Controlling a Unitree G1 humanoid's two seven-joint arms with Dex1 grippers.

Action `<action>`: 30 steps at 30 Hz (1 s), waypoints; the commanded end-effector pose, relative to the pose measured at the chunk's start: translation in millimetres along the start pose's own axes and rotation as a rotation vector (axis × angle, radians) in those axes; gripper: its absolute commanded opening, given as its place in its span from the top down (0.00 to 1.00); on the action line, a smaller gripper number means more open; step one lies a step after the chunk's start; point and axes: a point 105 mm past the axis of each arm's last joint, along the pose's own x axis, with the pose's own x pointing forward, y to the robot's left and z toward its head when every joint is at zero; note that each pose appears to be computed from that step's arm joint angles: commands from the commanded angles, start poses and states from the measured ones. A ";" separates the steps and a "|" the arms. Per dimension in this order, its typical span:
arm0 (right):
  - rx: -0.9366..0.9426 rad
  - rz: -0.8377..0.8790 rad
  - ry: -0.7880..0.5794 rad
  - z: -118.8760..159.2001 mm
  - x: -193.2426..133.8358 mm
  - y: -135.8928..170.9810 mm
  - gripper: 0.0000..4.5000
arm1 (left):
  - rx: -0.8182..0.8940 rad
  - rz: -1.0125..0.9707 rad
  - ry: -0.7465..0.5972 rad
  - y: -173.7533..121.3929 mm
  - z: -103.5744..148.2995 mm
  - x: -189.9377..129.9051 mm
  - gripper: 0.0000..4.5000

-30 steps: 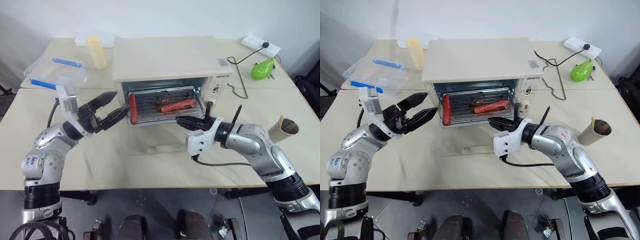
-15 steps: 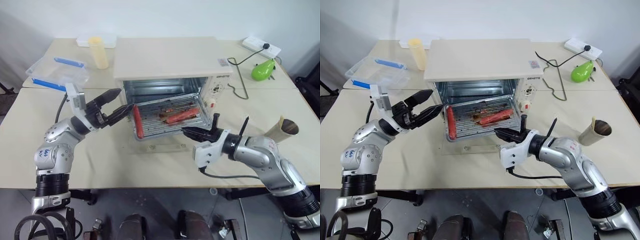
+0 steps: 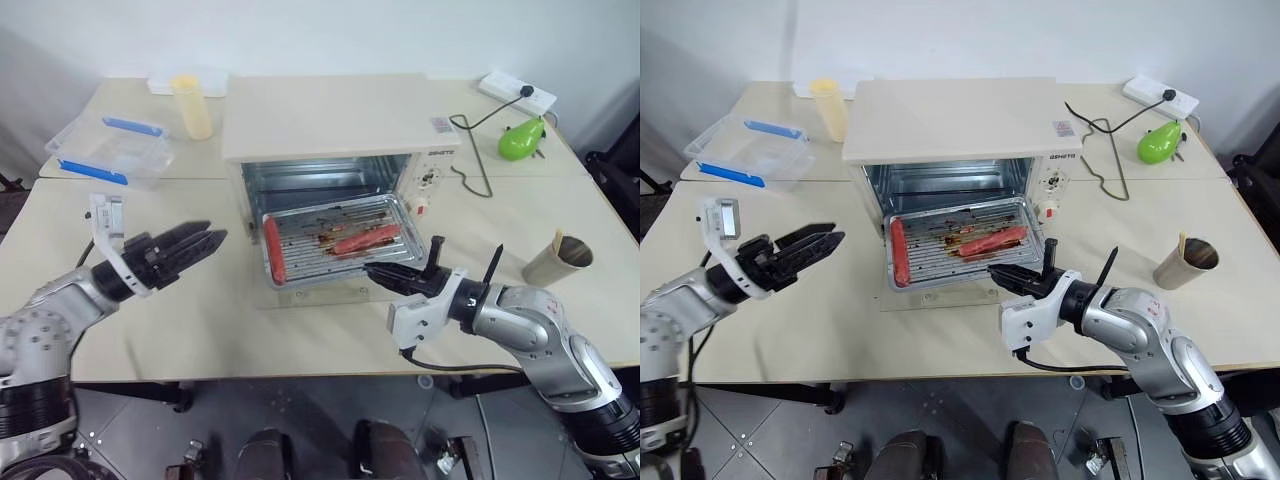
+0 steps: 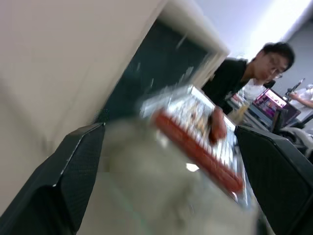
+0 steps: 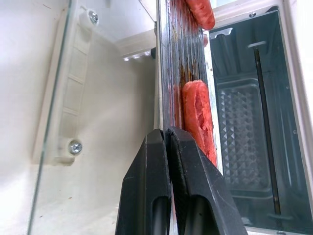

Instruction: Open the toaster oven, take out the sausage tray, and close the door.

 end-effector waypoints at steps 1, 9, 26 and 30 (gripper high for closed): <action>-0.048 -0.052 -0.055 12.1 -2.7 -17.5 0.99 | -0.112 -0.024 0.141 -18.4 -11.9 4.2 0.00; -0.056 -0.040 -0.093 14.9 -0.1 -17.8 0.99 | -0.220 0.024 0.106 -18.5 -6.4 11.0 0.32; -0.056 -0.048 -0.125 17.3 7.3 -21.7 0.99 | -0.286 0.086 0.131 -14.8 -21.8 31.2 0.39; -0.054 -0.048 -0.132 18.6 8.5 -22.1 0.99 | -0.295 0.071 0.146 -17.6 -23.7 36.2 0.39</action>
